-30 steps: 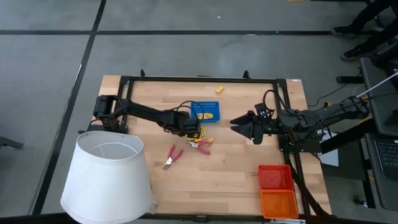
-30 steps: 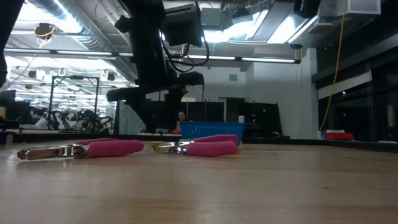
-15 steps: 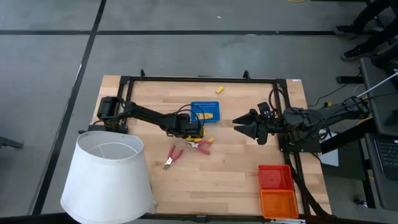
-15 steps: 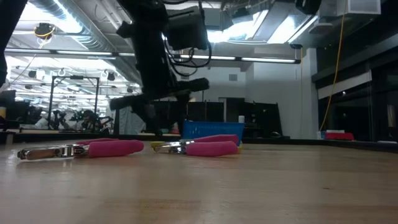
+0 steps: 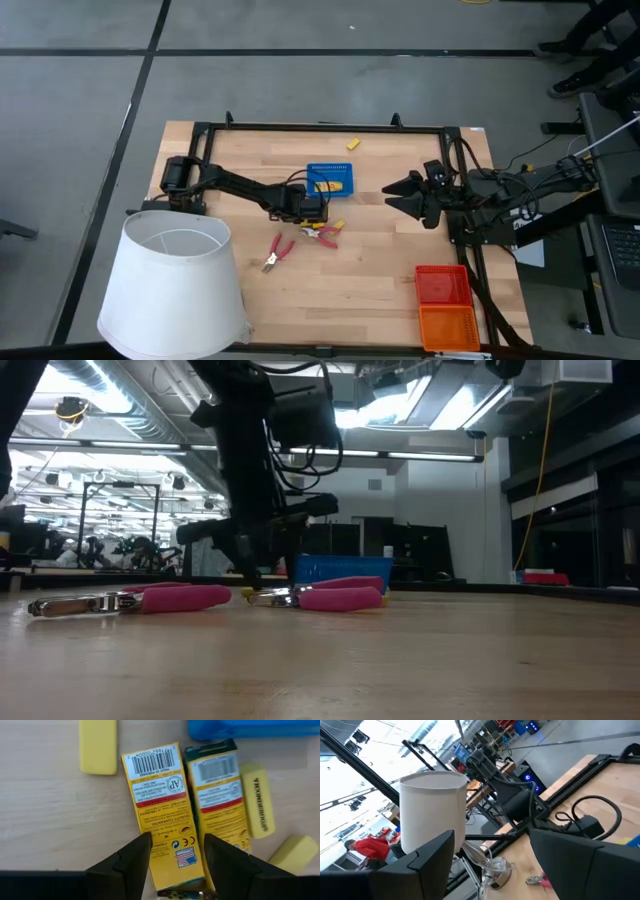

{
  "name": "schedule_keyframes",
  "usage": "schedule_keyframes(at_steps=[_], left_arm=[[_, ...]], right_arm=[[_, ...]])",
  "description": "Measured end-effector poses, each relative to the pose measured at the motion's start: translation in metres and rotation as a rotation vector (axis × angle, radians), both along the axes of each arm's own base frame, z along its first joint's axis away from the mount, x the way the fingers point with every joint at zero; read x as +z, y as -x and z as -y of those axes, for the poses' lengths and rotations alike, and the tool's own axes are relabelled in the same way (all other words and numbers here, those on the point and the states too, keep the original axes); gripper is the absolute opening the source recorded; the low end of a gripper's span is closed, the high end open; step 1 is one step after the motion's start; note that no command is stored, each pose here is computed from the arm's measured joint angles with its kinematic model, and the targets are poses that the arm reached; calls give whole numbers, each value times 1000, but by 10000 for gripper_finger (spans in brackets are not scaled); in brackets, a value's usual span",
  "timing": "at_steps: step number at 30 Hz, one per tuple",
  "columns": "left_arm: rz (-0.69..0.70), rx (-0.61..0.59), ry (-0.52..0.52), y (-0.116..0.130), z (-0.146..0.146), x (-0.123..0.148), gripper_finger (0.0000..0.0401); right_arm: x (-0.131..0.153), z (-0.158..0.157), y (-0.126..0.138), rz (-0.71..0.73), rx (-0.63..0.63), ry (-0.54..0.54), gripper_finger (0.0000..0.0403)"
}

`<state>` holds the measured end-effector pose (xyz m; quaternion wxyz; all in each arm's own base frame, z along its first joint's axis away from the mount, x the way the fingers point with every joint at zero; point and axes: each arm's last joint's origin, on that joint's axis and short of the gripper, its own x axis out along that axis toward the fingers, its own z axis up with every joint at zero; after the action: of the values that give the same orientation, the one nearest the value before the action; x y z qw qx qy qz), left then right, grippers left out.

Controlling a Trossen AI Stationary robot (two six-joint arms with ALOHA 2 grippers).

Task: Pick & Place School Supplies
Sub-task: Put the yellow crayon box into the blue bin

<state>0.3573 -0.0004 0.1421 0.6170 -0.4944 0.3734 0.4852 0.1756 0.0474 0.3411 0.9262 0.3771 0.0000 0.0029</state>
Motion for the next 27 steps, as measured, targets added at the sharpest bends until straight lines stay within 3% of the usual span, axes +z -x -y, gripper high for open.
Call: schedule_keyframes(at_steps=[18,27], left_arm=[[-45,-9,-2,4,-2,-3,179],[-37,-44,-37,1,0,4,150]], right_arm=[[1,1,3,3,8,9,268],[1,1,3,3,8,5,268]])
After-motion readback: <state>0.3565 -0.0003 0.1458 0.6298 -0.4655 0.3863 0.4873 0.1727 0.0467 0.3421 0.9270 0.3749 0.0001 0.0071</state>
